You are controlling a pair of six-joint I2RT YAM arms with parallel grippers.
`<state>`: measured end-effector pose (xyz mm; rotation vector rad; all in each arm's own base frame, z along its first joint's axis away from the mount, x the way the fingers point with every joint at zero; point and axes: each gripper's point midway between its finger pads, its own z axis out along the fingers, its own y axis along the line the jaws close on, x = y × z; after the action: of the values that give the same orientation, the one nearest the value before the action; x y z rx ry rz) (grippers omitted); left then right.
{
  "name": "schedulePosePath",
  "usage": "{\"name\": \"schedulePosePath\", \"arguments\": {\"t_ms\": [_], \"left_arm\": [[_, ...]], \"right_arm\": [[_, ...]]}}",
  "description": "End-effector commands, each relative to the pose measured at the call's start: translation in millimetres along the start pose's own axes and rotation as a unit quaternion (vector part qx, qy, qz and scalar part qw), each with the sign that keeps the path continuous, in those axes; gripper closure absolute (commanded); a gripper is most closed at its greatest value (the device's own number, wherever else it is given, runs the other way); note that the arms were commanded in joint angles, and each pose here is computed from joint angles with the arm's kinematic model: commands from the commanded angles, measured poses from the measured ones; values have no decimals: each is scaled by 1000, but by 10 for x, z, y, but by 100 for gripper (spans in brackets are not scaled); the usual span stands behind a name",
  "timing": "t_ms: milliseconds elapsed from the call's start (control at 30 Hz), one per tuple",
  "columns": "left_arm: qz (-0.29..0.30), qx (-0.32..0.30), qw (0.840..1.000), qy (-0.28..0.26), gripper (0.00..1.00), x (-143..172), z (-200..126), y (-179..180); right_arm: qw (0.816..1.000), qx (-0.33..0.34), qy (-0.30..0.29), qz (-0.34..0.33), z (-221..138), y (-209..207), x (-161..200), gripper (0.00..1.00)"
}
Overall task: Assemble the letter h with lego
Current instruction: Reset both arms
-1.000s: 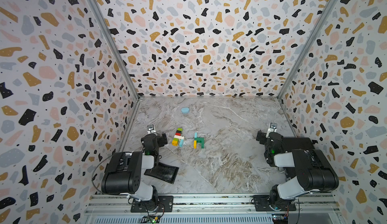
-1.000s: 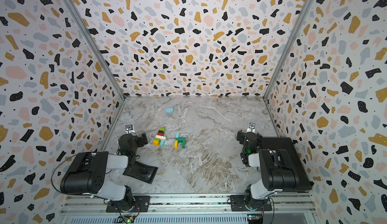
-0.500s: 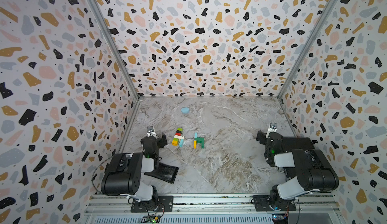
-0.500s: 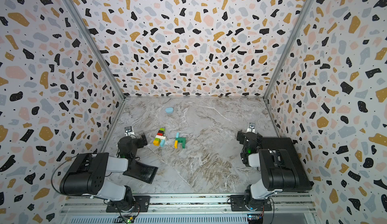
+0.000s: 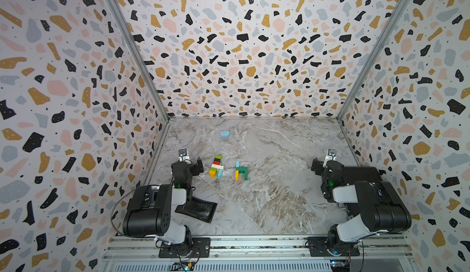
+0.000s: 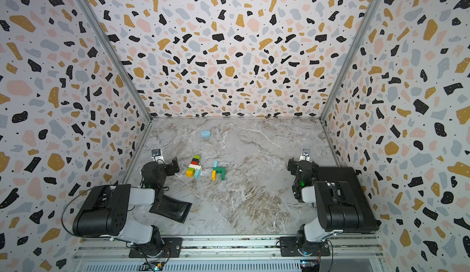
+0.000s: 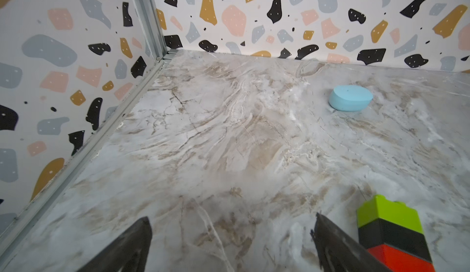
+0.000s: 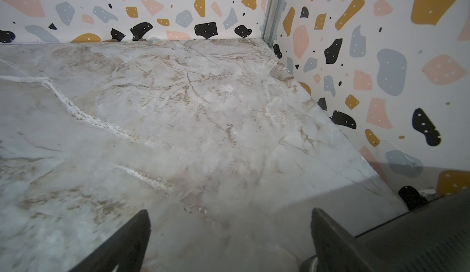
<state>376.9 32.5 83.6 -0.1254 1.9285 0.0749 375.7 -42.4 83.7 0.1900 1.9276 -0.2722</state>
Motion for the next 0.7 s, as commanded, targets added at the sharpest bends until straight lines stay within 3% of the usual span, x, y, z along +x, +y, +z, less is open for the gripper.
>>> {"name": "schedulePosePath", "arguments": {"t_ms": [0, 600, 667], "left_arm": [[10, 18, 1000, 10, 1, 36, 6, -68], [8, 20, 1000, 7, 1, 20, -6, -67], [26, 60, 998, -23, 1, -9, -119, -203]], "right_arm": [[1000, -1, -4, -2, -6, 7, -36, 0], [1000, -1, -4, -2, -6, 5, -36, 0], [1000, -1, -4, -2, -6, 6, -36, 0]]}}
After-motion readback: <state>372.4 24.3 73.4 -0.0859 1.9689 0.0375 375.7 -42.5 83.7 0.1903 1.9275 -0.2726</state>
